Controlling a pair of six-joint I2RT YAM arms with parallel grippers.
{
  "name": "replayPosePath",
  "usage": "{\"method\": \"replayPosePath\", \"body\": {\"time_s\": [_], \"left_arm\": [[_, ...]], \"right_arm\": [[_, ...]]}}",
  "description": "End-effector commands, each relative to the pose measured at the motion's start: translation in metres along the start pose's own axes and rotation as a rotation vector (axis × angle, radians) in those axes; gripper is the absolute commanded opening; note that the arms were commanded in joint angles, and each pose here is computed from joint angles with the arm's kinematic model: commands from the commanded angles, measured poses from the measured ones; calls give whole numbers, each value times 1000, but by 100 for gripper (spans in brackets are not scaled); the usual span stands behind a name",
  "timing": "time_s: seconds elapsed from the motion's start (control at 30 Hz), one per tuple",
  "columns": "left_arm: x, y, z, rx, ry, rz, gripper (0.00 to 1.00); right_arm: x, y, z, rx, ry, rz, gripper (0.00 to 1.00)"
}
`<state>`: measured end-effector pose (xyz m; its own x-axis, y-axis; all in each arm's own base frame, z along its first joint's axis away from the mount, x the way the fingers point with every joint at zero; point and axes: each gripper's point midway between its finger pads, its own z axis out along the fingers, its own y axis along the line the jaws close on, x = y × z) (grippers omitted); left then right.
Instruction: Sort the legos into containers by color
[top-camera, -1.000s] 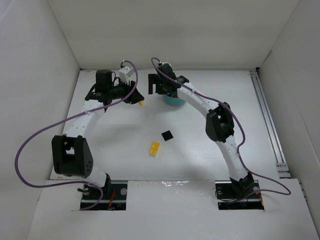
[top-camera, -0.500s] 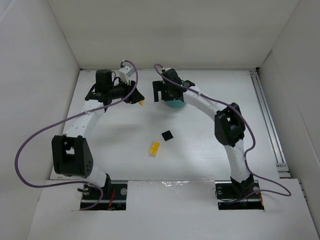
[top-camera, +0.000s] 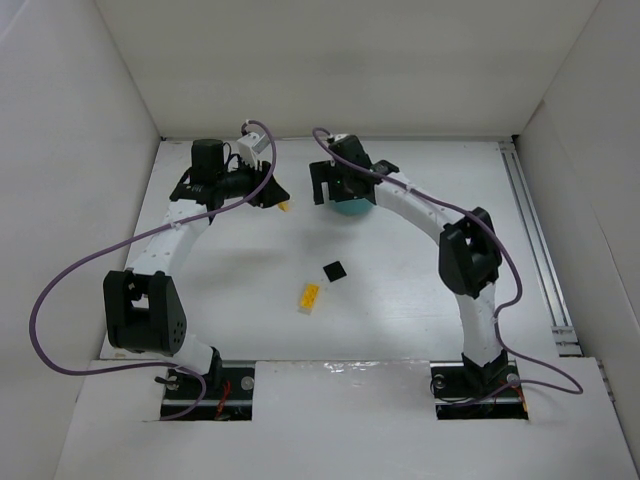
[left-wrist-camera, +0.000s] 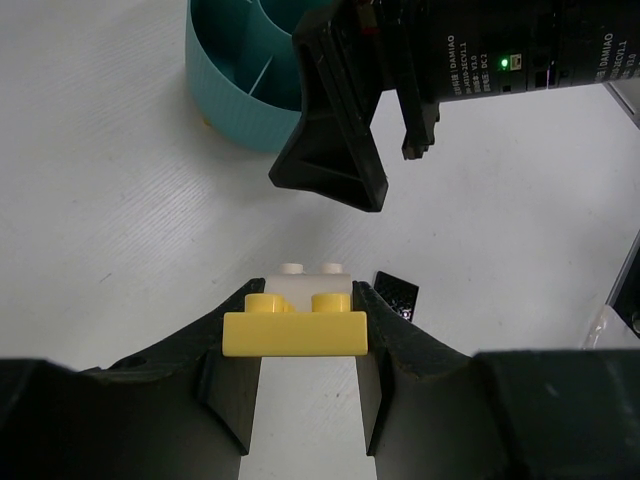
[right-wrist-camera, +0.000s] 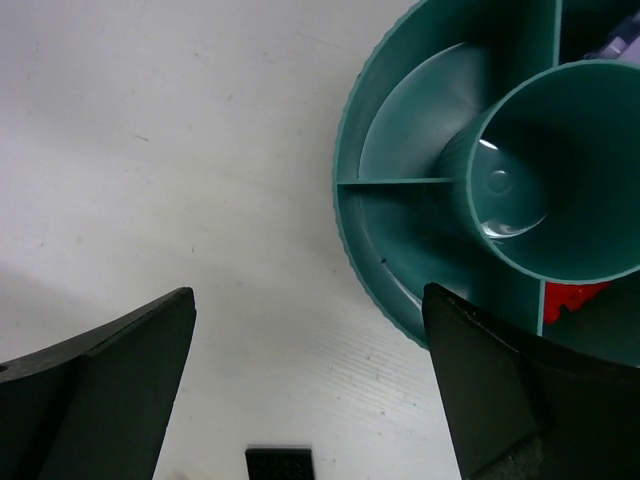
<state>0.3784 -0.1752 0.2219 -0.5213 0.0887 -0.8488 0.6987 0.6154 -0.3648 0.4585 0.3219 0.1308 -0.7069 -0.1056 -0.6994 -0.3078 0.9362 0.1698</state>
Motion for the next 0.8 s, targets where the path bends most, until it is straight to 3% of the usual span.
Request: {"method": "replayPosePath", "body": {"time_s": [0.0,0.77], "left_arm": [[-11,-8,-5,22,-41,26,0],[-13,-9,-5,31,-47,33,0]], "right_arm": [[-34,1,-26,-28,-100,-2,99],[-26,-46,-31,60,-77,12,99]]}}
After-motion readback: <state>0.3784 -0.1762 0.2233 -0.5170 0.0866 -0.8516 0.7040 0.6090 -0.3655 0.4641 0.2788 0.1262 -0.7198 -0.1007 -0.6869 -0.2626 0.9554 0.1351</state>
